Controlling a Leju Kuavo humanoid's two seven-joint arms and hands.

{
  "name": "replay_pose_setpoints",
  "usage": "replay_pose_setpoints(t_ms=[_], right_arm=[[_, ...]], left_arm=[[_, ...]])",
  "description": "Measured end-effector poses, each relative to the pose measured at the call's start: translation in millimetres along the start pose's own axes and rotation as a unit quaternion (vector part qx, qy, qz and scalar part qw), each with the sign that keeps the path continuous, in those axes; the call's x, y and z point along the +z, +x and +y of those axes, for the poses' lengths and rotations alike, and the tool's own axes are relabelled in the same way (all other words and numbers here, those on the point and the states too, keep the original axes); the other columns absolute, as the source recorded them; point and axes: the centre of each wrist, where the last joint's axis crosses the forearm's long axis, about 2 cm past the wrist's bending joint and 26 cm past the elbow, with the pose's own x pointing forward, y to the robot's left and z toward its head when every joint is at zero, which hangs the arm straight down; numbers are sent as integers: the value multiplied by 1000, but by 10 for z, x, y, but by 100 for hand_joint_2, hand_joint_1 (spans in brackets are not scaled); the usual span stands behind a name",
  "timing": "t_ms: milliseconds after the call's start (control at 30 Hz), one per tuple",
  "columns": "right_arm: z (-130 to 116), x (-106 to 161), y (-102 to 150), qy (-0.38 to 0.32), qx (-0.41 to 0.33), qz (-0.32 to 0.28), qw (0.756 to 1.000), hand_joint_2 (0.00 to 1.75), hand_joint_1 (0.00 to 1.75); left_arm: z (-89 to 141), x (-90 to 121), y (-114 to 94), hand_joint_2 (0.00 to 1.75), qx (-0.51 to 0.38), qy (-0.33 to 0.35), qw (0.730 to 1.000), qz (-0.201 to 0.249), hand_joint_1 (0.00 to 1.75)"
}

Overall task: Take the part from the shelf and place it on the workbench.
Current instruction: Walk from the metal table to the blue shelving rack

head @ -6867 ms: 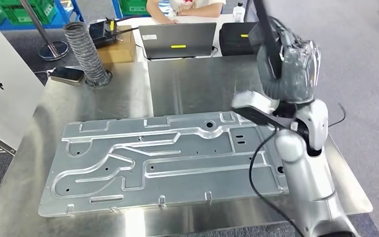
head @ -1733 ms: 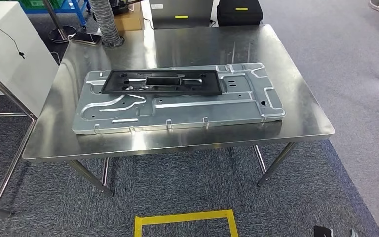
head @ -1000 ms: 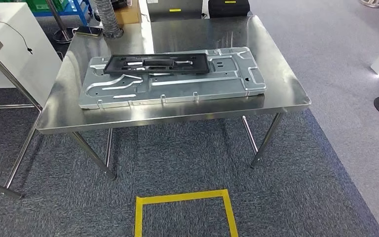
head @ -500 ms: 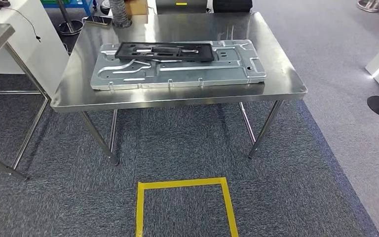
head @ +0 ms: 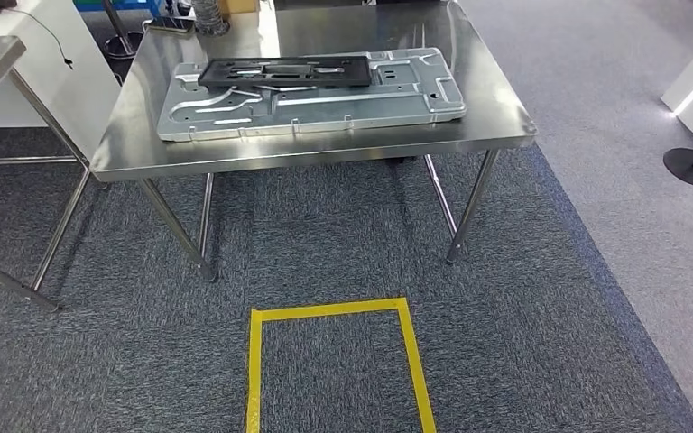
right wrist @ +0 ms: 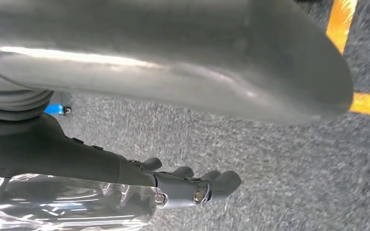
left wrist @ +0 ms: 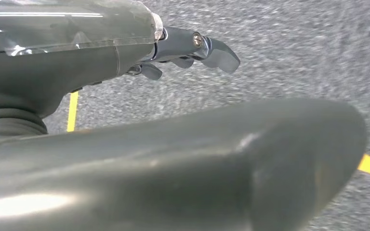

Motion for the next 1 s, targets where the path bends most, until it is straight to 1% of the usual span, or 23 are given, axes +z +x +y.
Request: replay_pose_setpoints(t_ms=[167, 367, 600, 800, 933, 1000], right_arm=[[-5, -3, 7, 1, 3, -13, 1000, 0, 0], [-8, -8, 34, 3, 7, -24, 1000, 0, 0], [-7, -8, 28, 10, 0, -32, 999, 0, 0], [-13, -10, 24, 7, -13, 1, 1000, 0, 0], [-14, -9, 12, 12, -16, 46, 999, 175, 0], [-21, -12, 5, 19, -16, 61, 998, 175, 0]], left_arm=[[-12, -2, 9, 0, 3, -9, 1000, -15, 0], [-43, -18, 67, 0, 5, -14, 999, -29, 0], [-42, -12, 45, 0, 0, 4, 1000, -7, 0], [-44, -12, 47, 0, -6, 7, 1000, 6, 0], [-52, -14, 54, 0, -8, 5, 1000, 8, 0], [-62, -14, 51, 0, -7, 2, 1000, 9, 0]])
